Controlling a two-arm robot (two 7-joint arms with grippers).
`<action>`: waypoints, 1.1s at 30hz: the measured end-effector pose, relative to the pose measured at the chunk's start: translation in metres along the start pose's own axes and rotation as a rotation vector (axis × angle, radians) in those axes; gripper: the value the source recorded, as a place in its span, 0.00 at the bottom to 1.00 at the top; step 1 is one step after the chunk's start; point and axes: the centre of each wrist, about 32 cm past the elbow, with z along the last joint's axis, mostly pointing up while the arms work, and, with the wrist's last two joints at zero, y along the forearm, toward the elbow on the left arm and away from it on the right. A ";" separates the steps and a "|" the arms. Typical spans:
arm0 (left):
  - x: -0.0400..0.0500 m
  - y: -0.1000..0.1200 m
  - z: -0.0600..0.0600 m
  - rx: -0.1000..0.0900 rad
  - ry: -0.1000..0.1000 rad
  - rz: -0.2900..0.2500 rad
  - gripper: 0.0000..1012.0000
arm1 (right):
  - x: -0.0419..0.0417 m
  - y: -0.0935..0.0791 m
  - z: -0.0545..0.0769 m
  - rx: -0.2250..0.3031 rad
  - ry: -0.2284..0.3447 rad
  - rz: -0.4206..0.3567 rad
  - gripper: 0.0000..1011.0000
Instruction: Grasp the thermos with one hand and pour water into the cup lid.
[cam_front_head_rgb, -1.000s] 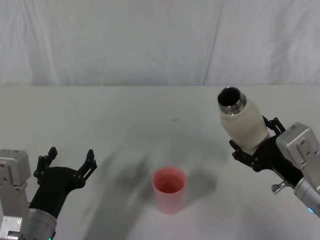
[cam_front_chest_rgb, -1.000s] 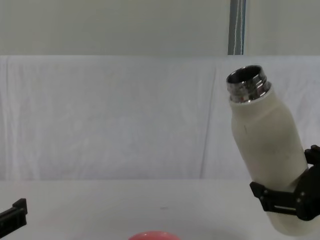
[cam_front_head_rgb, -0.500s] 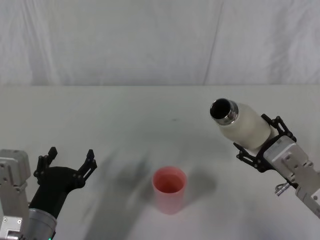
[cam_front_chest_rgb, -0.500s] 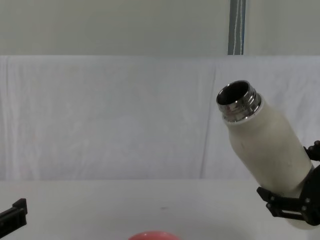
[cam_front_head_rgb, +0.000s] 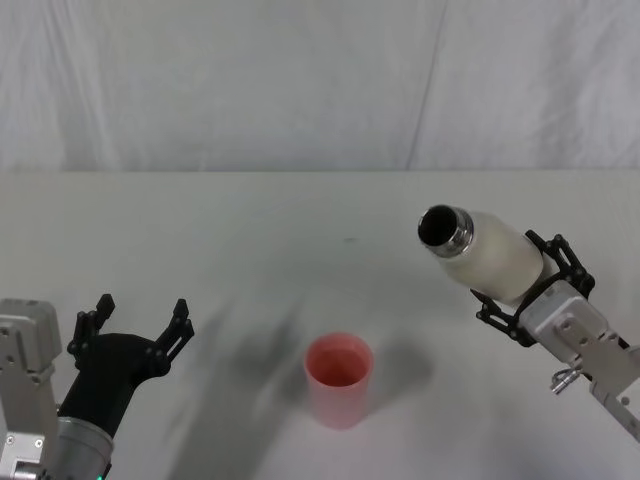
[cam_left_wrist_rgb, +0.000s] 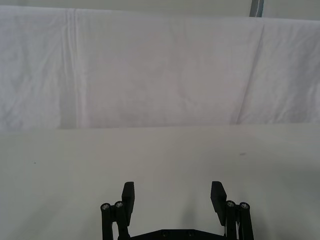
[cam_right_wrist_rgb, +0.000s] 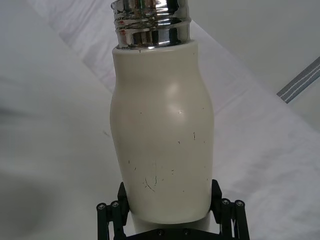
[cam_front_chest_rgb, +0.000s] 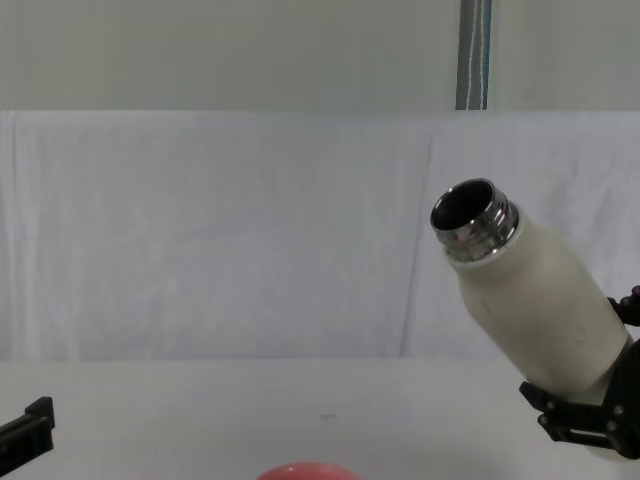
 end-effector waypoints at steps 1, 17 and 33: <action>0.0000 0.000 0.000 0.000 0.000 0.000 0.99 | -0.0011 0.000 0.000 -0.001 -0.005 -0.001 0.95; 0.0000 0.000 0.000 0.000 0.000 0.000 0.99 | -0.0122 0.003 -0.005 -0.013 -0.087 0.015 0.95; 0.0000 0.000 0.000 0.000 0.000 0.000 0.99 | -0.0166 0.004 -0.008 -0.012 -0.157 0.019 0.95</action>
